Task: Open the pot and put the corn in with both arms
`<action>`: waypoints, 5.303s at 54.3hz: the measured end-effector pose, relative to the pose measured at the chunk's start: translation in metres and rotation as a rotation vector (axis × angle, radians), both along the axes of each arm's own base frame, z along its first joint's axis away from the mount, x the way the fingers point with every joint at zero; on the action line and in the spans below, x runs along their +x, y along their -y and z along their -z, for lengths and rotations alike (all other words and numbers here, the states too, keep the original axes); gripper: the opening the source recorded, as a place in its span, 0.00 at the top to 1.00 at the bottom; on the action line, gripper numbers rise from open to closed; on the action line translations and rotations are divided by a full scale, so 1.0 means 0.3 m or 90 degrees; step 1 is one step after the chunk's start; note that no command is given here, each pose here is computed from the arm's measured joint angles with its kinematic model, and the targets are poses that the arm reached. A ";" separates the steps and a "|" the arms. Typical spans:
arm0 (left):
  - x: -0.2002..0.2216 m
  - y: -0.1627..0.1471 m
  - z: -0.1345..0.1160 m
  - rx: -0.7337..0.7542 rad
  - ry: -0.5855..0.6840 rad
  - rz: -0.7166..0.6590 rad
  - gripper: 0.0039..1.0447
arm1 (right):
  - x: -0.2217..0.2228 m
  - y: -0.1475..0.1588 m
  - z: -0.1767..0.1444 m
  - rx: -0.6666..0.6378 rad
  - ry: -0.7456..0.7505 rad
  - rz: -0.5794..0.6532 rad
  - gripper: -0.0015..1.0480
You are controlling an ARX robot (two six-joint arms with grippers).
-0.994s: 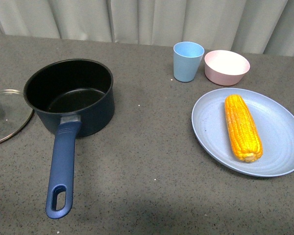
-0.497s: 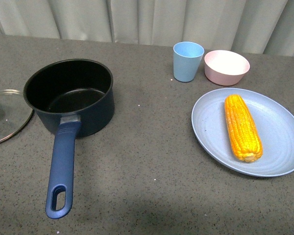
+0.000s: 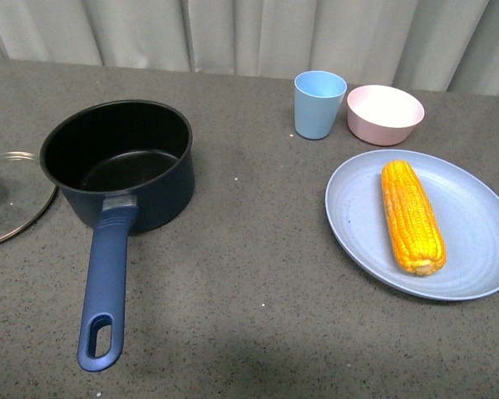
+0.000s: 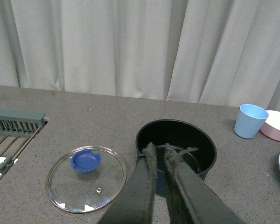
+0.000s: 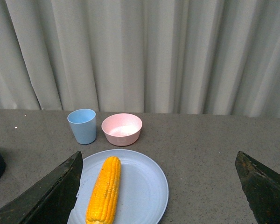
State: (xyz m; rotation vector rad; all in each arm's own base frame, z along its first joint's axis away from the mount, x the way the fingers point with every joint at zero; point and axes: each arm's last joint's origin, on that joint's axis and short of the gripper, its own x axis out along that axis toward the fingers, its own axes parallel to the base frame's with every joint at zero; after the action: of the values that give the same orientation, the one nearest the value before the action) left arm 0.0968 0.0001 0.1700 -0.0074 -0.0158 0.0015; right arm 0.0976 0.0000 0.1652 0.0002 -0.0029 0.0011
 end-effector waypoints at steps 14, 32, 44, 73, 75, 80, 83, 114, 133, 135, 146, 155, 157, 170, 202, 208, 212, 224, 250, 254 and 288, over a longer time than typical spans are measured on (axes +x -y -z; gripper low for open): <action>0.000 0.000 0.000 0.000 0.001 0.000 0.42 | 0.063 -0.006 -0.011 -0.051 -0.114 -0.024 0.09; 0.000 0.000 0.000 0.001 0.001 0.000 0.06 | 0.413 -0.039 0.005 -0.004 -0.333 -0.012 0.09; 0.000 0.000 0.000 0.002 0.001 0.000 0.06 | 0.592 -0.086 0.135 0.021 -0.471 0.009 0.09; 0.000 0.000 0.000 0.002 0.001 0.000 0.06 | 0.776 -0.233 0.304 0.040 -0.598 -0.026 0.09; 0.000 0.000 0.000 0.002 0.001 0.000 0.06 | 0.785 -0.241 0.318 0.043 -0.607 -0.026 0.09; 0.000 0.000 0.000 0.002 0.001 0.000 0.06 | 0.800 -0.248 0.332 0.042 -0.616 -0.021 0.09; 0.000 0.000 0.000 0.002 0.001 0.000 0.06 | 0.812 -0.251 0.341 0.044 -0.623 -0.017 0.09; 0.000 0.000 0.000 0.002 0.001 0.000 0.06 | 0.833 -0.258 0.352 0.065 -0.637 -0.021 0.70; 0.000 0.000 0.000 0.002 0.001 0.000 0.06 | 0.823 -0.280 0.135 0.209 -0.541 -0.128 0.83; 0.000 0.000 0.000 0.002 0.001 0.000 0.06 | 0.826 -0.298 0.117 0.222 -0.536 -0.147 0.84; 0.000 0.000 0.000 0.002 0.001 0.000 0.06 | 0.862 -0.496 0.055 0.285 -0.535 -0.264 0.86; 0.000 0.000 0.000 0.002 0.001 0.000 0.06 | 0.905 -0.668 0.026 0.296 -0.540 -0.320 0.87; 0.000 0.000 0.000 0.002 0.001 0.000 0.06 | 0.913 -0.701 0.024 0.298 -0.542 -0.329 0.88; 0.000 0.000 0.000 0.002 0.001 0.000 0.06 | 0.971 -0.930 0.059 0.305 -0.583 -0.371 0.88; 0.000 0.000 0.000 0.002 0.001 0.000 0.06 | 0.983 -1.059 0.132 0.286 -0.625 -0.377 0.63; 0.000 0.000 0.000 0.002 0.001 0.000 0.06 | 0.987 -1.061 0.131 0.284 -0.609 -0.379 0.45; 0.000 0.000 0.000 0.002 0.001 0.000 0.06 | 0.986 -1.059 0.136 0.277 -0.602 -0.377 0.33; 0.000 0.000 0.000 0.002 0.001 0.000 0.06 | 0.976 -1.024 0.158 0.245 -0.565 -0.342 0.09; 0.000 0.000 0.000 0.002 0.001 0.000 0.06 | 0.727 -0.486 -0.030 0.099 -0.233 -0.128 0.09; 0.000 0.000 0.000 0.002 0.001 0.000 0.06 | 0.686 -0.425 -0.023 0.090 -0.235 -0.103 0.09; 0.000 0.000 0.000 0.002 0.001 0.000 0.06 | 0.323 -0.087 0.016 0.002 -0.015 -0.002 0.80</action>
State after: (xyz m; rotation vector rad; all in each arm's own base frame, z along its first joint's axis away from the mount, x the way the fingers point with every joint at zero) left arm 0.0967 0.0001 0.1701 -0.0048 -0.0177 0.0015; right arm 0.1946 0.0262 0.1604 0.0034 0.0209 0.0049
